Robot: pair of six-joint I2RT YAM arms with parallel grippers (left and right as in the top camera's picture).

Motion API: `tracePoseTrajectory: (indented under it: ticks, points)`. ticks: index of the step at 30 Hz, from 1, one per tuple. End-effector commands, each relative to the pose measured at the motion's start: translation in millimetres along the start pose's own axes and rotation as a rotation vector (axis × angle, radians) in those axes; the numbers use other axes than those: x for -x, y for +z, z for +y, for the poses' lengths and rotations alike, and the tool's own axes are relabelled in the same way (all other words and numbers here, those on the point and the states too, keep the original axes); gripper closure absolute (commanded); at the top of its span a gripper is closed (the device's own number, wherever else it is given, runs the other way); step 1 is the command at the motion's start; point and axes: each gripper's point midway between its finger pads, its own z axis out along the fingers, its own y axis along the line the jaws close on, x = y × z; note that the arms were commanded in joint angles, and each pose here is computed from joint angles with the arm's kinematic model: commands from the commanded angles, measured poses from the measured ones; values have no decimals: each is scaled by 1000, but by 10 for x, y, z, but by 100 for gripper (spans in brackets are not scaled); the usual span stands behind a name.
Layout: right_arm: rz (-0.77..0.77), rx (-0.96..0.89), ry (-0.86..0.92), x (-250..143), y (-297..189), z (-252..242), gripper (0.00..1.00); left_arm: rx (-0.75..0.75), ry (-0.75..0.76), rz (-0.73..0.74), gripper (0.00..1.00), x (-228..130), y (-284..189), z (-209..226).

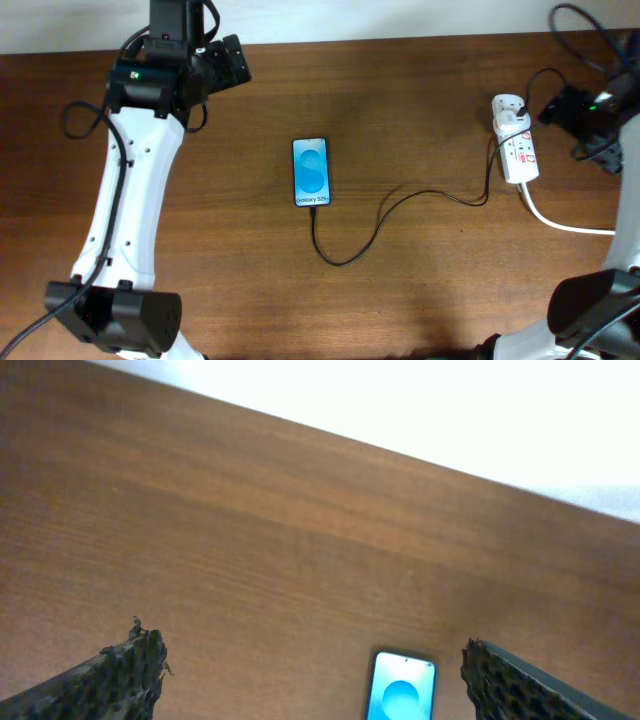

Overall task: Plug charger to phone and switch on socket
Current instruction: 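Move the right gripper over the power strip's orange switch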

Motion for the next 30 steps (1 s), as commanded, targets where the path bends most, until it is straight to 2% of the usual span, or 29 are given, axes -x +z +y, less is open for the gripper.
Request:
tracePoseTrajectory:
  ticks: [1,3,6,9,13,20,30]
  points:
    - [-80,-53,79,344,202,-290,2,19,-9,17,1,-46,84,21]
    - [-83,-116,94,433,447,-449,2,19,-9,17,1,-46,84,21]
    - [-22,-142,-3,467,966,-488,2,19,-9,19,0,-50,84,23]
    - [68,19,-149,388,1497,-196,2,19,-8,19,1,-50,84,23]
    - [149,31,-157,238,1959,-188,2,19,-8,19,1,-50,84,23]
    - [158,25,-127,230,2276,-240,2,19,-9,19,1,-50,84,23]
    - [129,46,-100,301,2358,-202,2,19,-8,19,1,-50,84,23]
